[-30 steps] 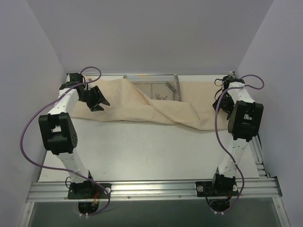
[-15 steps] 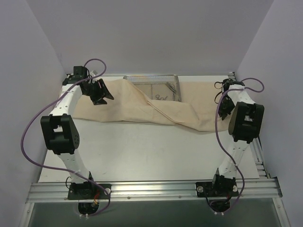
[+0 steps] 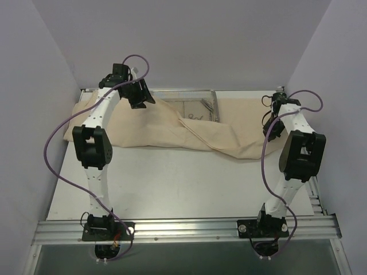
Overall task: Open and lay out the surgical kit
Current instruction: Open the surgical kit at the center of the board.
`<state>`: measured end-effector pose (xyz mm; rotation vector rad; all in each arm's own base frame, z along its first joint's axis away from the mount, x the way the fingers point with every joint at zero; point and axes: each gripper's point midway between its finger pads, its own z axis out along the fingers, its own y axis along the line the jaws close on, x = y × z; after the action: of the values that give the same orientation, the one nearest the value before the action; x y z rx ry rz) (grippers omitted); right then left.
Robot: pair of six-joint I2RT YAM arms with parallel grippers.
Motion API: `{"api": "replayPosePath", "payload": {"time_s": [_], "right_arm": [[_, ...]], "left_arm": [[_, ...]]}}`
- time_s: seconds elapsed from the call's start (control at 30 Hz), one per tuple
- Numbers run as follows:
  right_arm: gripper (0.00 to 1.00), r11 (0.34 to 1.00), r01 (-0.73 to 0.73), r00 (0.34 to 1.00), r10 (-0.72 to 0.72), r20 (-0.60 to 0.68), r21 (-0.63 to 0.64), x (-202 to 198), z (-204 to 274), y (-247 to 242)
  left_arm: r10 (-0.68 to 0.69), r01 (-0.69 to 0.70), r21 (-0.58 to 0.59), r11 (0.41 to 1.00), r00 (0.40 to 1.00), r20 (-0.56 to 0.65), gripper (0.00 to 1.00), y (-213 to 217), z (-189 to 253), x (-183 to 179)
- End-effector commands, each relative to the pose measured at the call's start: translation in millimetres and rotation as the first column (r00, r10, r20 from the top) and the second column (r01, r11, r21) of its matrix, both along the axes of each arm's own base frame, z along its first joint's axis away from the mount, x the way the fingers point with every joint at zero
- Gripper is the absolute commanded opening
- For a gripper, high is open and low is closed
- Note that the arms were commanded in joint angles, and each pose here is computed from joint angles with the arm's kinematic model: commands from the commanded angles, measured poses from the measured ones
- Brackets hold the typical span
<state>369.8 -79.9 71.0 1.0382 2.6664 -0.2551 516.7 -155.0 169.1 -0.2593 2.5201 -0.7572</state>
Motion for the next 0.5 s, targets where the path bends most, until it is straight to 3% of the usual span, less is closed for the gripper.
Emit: {"api": "replayPosePath", "payload": {"time_s": [0.0, 0.1, 0.23, 0.47], "right_arm": [[0.00, 0.998, -0.041, 0.998, 0.039, 0.040, 0.053, 1.8, 11.2, 21.9], [0.00, 0.996, -0.065, 0.997, 0.062, 0.049, 0.065, 4.3, 12.3, 30.6], [0.00, 0.996, -0.085, 0.994, 0.082, 0.076, 0.036, 3.4, 23.7, 27.9], [0.00, 0.997, -0.072, 0.994, 0.070, 0.082, 0.017, -18.9, 20.6, 26.5]], "left_arm": [[0.056, -0.056, 0.020, 0.998, 0.998, -0.010, 0.63, -16.7, -4.1, 17.9], [0.053, -0.053, 0.023, 0.998, 0.999, 0.012, 0.59, -45.7, 10.5, 22.7], [0.165, -0.160, 0.087, 0.983, 0.985, -0.046, 0.59, -57.3, 0.9, 19.6], [0.233, -0.231, 0.029, 0.973, 0.968, -0.096, 0.60, -87.0, -7.9, 21.0]]}}
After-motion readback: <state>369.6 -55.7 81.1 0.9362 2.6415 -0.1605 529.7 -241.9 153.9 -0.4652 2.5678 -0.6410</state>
